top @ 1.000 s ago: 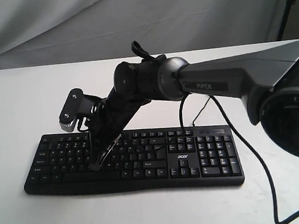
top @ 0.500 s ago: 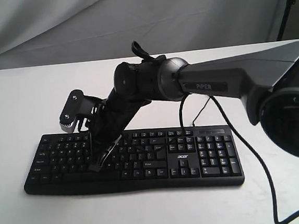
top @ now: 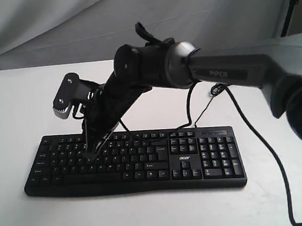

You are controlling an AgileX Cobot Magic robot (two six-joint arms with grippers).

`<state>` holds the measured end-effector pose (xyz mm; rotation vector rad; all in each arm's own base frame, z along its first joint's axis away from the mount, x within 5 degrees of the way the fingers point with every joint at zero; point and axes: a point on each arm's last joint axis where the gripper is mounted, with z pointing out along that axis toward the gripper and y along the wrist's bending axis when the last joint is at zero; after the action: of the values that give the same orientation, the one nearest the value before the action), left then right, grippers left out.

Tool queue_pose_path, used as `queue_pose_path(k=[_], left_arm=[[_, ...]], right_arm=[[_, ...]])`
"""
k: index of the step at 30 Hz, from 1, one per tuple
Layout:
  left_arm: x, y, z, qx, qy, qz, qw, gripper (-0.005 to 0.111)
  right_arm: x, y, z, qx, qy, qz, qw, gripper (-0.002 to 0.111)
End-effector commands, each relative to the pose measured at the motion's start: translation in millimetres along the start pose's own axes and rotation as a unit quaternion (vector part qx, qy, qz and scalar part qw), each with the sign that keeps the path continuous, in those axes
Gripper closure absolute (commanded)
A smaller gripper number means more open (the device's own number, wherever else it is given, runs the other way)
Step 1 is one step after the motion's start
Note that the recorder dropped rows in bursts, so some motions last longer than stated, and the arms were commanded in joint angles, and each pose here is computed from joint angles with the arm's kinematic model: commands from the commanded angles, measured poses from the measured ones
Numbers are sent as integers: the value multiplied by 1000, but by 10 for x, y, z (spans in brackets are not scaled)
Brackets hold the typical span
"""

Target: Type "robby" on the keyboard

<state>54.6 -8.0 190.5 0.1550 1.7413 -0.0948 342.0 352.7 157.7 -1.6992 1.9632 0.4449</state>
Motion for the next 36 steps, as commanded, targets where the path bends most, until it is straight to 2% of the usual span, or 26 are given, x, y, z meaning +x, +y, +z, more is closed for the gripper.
queue_pose_path(k=[1,9,13,22,27,29,30,33,36], left_arm=[[8,-3,1,3,-2,1,1000,107],[8,-3,1,3,-2,1,1000,107],[8,-3,1,3,-2,1,1000,107],[8,-3,1,3,-2,1,1000,107],[8,-3,1,3,-2,1,1000,107],[8,-3,1,3,-2,1,1000,107],[8,-3,1,3,-2,1,1000,107],[8,-3,1,3,-2,1,1000,107],[8,-3,1,3,-2,1,1000,107]], right_arm=[[-132,-9,-264,9,-16,-3,1000,108],[-286,37,-690,33,-33,-11,999,108],[-326,124,-1042,71,-67,-15,995,108],[-105,475,-1831,167,-150,2,975,108],[131,724,-2317,237,-232,43,942,108],[239,816,-2546,279,-273,59,919,108],[331,896,-2758,315,-311,73,894,108],[462,1064,-3052,339,-351,76,870,108],[648,1271,-3307,324,-403,138,845,108]])
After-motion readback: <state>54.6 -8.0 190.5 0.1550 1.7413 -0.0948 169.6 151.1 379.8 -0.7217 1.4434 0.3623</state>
